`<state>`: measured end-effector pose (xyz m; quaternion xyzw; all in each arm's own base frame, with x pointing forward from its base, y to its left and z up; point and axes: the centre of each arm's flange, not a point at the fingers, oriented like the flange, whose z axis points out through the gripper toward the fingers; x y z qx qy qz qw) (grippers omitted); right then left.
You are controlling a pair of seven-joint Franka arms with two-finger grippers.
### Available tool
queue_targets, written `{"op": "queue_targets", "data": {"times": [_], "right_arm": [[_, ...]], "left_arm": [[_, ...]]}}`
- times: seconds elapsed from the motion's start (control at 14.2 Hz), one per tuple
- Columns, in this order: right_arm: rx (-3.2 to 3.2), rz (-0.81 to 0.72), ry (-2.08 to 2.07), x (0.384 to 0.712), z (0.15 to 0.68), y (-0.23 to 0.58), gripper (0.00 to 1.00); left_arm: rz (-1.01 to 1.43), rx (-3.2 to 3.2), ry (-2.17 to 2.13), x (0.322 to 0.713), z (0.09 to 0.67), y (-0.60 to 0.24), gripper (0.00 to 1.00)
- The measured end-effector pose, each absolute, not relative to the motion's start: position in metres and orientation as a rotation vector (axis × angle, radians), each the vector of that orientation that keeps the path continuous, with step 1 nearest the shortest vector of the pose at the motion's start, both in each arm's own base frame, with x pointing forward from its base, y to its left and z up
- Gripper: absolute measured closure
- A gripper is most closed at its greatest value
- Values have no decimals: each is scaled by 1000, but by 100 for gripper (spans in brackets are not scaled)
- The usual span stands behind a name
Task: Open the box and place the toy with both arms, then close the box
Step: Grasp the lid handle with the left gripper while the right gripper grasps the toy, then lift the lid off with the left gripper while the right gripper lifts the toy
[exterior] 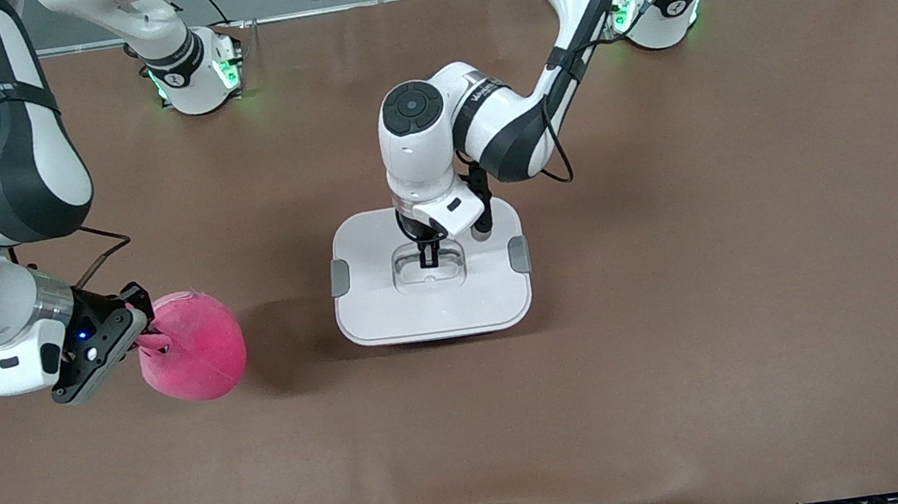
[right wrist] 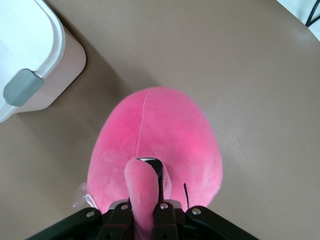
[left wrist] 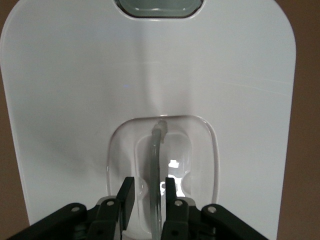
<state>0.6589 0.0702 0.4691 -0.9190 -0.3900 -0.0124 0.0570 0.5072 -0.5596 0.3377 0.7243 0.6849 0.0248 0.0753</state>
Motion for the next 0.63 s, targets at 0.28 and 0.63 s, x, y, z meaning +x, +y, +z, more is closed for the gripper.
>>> {"op": "queue_targets", "data": {"times": [0.28,0.63], "right_arm": [[-2790,-25,-1151,658,469,71,89],[-2798,36,-976,652,473,75,89]], "left_arm": [[76,2168,2053,508,339,-559,93],[76,2168,2053,508,339,-559,93]]}}
